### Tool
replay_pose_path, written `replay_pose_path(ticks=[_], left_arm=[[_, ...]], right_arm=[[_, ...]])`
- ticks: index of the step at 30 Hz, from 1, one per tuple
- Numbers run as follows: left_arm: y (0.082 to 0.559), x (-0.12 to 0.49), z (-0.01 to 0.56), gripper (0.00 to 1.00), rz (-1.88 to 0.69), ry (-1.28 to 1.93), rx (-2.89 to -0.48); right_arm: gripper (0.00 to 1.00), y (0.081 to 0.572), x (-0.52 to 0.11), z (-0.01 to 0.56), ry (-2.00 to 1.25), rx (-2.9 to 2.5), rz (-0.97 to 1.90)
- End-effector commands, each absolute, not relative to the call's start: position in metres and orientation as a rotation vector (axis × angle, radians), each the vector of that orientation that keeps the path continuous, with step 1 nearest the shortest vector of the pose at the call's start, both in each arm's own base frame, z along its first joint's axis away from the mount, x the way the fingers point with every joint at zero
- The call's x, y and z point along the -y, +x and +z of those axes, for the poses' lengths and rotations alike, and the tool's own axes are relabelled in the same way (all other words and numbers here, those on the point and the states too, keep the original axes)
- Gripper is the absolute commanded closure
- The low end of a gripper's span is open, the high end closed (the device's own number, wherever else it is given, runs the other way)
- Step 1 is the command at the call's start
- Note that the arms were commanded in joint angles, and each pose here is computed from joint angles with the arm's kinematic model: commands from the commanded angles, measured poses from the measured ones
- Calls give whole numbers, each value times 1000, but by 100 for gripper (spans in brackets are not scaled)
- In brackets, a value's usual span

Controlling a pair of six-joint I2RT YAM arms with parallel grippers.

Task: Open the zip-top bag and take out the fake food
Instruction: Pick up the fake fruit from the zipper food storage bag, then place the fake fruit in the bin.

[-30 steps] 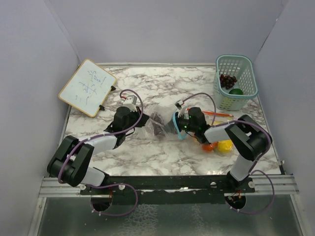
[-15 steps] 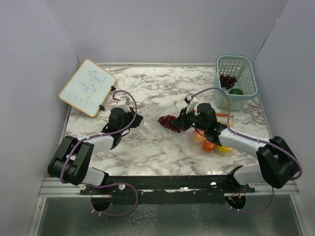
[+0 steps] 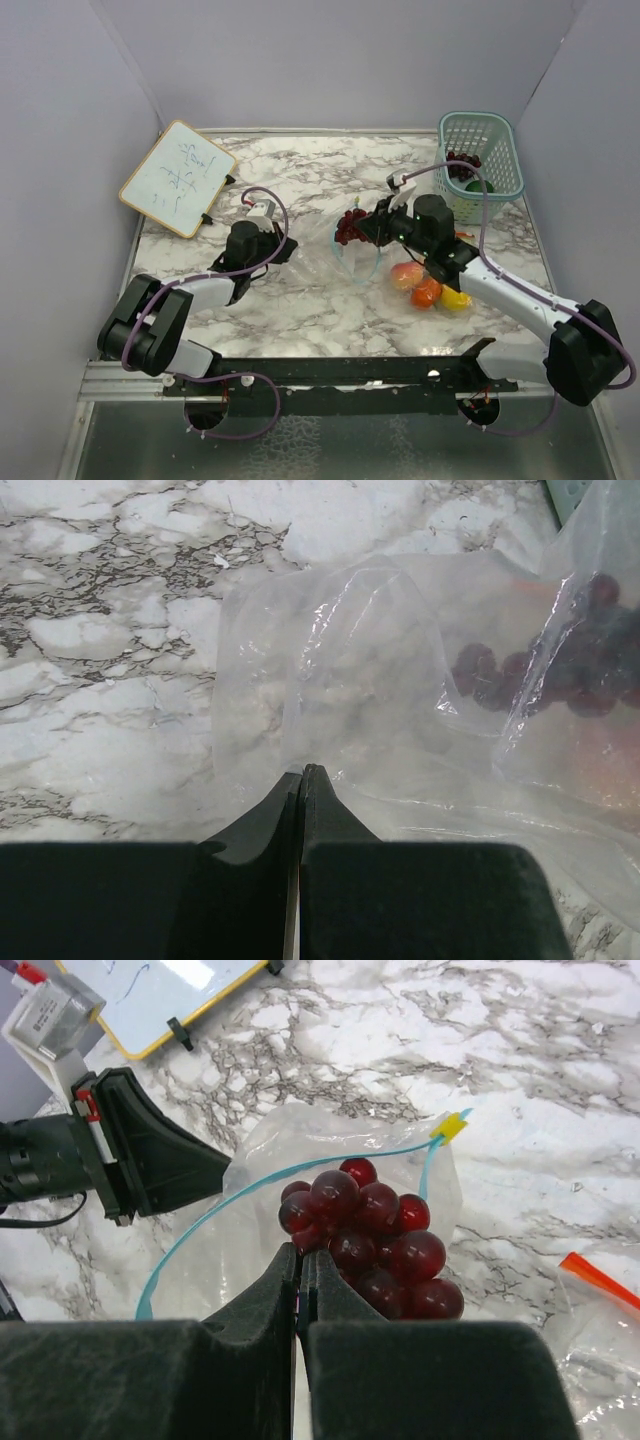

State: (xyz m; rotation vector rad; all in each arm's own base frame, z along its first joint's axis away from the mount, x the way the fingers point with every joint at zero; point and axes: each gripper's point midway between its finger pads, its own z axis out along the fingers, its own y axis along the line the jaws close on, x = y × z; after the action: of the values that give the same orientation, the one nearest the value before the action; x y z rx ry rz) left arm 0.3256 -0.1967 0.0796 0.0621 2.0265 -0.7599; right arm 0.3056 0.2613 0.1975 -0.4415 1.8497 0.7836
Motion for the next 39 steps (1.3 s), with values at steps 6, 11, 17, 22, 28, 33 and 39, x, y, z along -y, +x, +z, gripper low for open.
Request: replay_pose_path(ticks=[6,11,17,22,28,33,39], left_arm=[[330,185,73,100,-679,42,-2059],[332,185,72,100,-693,29,-2061],[332,184,71,100,-694,27,-2064],[333,184,72,100,-695,21,-2064],[335,183,68,100,-696,-26,-2070],[342,183,71,100,-690,-56,-2062],[353,185,81,100,-682,-69,-2045]], right_arm=[[98,343,-216,276,-357,-1755,609],[98,365,-176,301,-274,-1745,508],[98,395,-121,340,-109,-1691,317],[98,409,-70,369,53,-1616,65],[98,410,-15,364,202,-1568,-157],[98,418,16,319,242,-1642,-274],[98,426,32,286,284,-1700,-280]])
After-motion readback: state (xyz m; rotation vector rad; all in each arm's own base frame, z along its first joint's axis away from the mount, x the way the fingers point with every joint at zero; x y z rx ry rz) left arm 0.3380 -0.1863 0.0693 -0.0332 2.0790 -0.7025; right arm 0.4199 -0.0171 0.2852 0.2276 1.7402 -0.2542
